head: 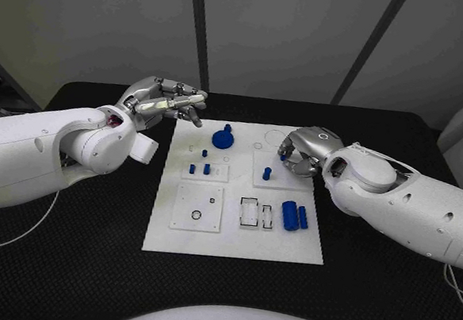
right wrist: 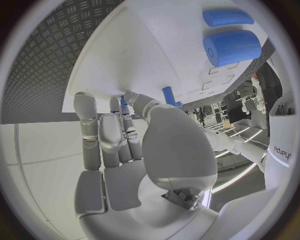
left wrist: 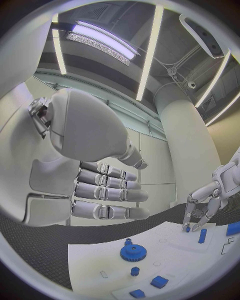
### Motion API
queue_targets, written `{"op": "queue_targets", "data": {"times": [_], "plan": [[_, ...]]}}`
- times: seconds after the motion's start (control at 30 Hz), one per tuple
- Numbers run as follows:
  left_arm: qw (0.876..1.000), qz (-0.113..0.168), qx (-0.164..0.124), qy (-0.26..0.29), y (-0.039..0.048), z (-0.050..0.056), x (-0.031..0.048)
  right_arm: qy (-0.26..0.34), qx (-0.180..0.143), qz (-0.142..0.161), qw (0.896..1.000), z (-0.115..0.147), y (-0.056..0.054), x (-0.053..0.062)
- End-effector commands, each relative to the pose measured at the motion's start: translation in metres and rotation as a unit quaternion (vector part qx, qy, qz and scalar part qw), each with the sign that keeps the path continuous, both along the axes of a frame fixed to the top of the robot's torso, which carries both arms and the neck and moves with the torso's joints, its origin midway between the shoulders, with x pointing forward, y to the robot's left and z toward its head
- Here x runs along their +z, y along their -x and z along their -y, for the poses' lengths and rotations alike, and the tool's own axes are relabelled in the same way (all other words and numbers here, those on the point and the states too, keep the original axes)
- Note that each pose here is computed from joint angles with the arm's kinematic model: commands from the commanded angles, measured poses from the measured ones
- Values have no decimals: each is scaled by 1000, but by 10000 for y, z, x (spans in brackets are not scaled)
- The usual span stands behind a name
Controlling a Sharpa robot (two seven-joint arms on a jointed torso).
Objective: Assemble the parts on the task board
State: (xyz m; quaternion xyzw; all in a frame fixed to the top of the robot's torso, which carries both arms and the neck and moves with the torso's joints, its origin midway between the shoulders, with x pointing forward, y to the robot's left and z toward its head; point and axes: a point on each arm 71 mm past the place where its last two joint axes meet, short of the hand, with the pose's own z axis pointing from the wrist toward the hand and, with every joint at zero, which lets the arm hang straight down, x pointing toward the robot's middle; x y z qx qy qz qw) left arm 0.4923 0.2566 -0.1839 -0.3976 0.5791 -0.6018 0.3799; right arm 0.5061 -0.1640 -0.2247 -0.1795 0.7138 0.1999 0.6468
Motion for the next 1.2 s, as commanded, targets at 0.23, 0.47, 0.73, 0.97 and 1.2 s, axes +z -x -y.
{"op": "queue_targets", "data": {"times": [0.23,0.47,0.73,0.97,1.2], "plan": [[1000,2,-5,5,2,19,13,0,3,-17,1000,-6,-15,-16],[1000,2,-6,6,0,30,13,0,3,-17,1000,-21,-20,-18],[1000,1,-6,5,-2,27,11,-4,-3,-7,1000,-12,-30,-5],[1000,1,-5,5,-4,24,9,-12,-9,13,1000,-14,-33,26],[1000,0,-4,4,-7,16,6,-23,-11,29,999,1,-25,60]]}}
